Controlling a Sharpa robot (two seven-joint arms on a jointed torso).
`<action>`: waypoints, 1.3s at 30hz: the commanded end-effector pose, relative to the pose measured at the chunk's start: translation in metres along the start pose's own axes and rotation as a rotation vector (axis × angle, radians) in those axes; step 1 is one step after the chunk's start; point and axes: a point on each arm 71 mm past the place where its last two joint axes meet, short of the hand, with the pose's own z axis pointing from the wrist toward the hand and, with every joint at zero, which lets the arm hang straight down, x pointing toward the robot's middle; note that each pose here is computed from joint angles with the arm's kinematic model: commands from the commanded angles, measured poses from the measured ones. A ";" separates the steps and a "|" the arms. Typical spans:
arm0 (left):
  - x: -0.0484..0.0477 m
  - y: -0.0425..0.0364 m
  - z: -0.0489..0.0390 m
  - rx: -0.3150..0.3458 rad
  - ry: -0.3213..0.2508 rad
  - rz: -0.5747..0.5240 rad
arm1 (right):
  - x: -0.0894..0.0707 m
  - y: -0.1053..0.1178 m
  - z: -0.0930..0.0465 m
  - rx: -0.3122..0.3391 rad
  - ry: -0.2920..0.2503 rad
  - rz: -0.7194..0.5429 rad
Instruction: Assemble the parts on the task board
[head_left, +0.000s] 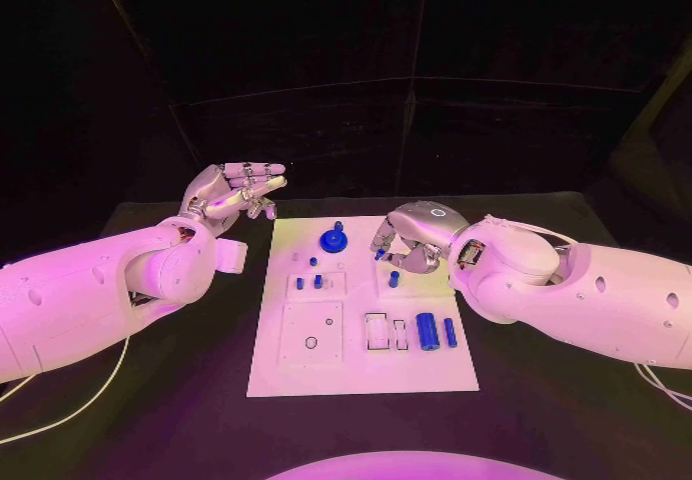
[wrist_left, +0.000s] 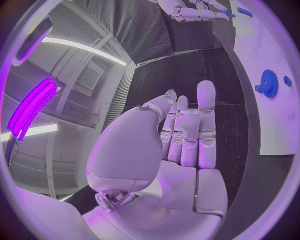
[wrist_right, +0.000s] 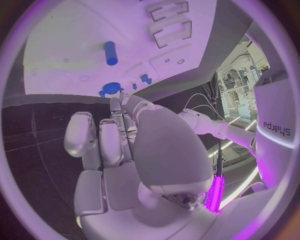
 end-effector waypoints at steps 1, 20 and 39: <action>0.0032 -0.0016 0.0014 0.014 0.011 -0.010 | -0.001 0.010 0.006 -0.033 -0.016 0.006; 0.0161 0.0022 0.0114 0.019 0.026 -0.015 | 0.050 0.056 0.025 -0.129 0.105 0.064; 0.0191 0.0033 0.0135 0.017 0.031 -0.018 | 0.073 0.066 0.025 -0.147 0.175 0.060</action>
